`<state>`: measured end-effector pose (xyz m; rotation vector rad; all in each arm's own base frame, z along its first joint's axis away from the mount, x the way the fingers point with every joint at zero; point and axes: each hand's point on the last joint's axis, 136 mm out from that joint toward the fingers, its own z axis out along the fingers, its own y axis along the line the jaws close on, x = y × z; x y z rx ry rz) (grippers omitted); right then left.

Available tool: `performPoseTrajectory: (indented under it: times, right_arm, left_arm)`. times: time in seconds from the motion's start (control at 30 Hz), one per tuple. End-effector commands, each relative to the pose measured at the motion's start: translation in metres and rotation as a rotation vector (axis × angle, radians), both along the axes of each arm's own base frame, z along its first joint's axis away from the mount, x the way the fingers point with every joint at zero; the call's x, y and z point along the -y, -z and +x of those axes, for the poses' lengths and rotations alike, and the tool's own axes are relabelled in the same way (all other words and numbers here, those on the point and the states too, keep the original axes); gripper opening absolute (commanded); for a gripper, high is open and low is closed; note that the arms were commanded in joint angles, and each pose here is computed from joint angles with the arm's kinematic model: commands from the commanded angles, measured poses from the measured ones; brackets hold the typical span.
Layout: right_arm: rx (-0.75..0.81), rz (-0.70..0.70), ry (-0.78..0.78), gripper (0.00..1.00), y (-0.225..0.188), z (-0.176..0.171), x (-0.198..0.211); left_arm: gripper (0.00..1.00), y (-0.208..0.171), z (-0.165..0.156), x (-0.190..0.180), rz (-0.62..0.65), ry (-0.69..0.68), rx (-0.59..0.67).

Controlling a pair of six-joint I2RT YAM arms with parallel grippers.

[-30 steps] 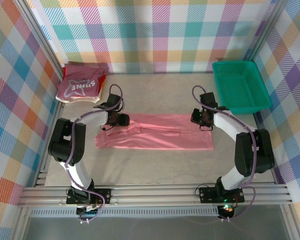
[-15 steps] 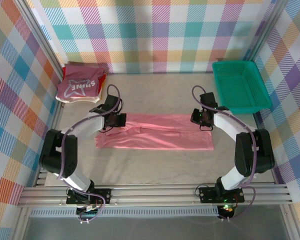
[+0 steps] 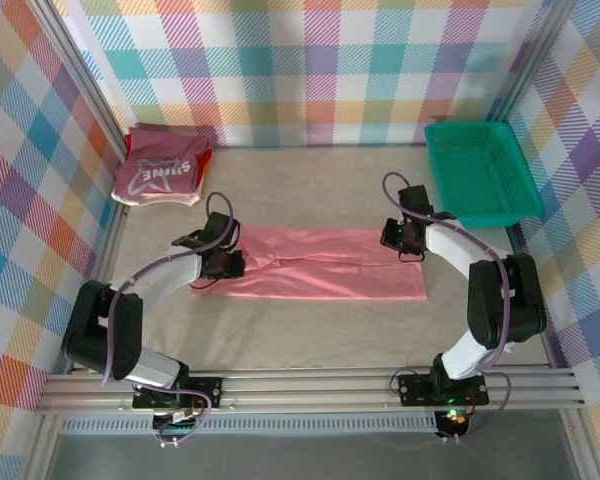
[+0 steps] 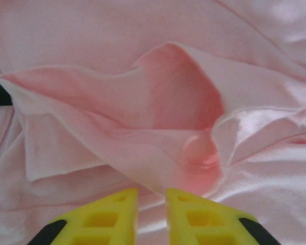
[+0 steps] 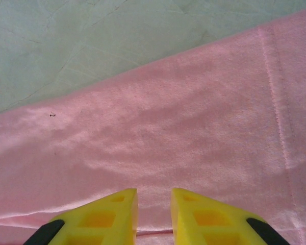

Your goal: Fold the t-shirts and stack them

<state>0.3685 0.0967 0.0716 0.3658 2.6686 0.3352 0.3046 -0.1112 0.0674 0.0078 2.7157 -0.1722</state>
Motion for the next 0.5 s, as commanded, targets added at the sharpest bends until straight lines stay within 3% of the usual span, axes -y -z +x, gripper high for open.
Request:
performPoseTrajectory:
  times: [0.0,0.07,0.13,0.23,0.33,0.47]
  right_arm:
    - [0.009,-0.001,0.011,0.24,-0.006,0.007,0.002]
    - [-0.001,0.009,0.032,0.24,-0.006,0.008,0.008]
    - [-0.011,0.026,0.061,0.25,-0.005,0.009,0.015]
    - [-0.039,0.029,0.116,0.29,0.0,0.01,0.034]
    - [-0.074,0.037,0.162,0.31,0.007,0.011,0.052]
    - [-0.123,0.048,0.184,0.34,0.016,0.011,0.063]
  left_arm:
    - [0.15,-0.039,0.007,0.009,-0.069,0.009,0.132]
    - [0.29,-0.058,0.015,0.014,-0.101,0.014,0.185]
    - [0.28,-0.062,0.021,0.012,-0.078,0.003,0.19]
    - [0.33,-0.051,0.027,0.013,-0.049,0.013,0.155]
    - [0.51,-0.034,0.031,0.02,-0.063,0.018,0.104]
    - [0.55,-0.013,0.031,0.03,-0.102,0.011,0.044]
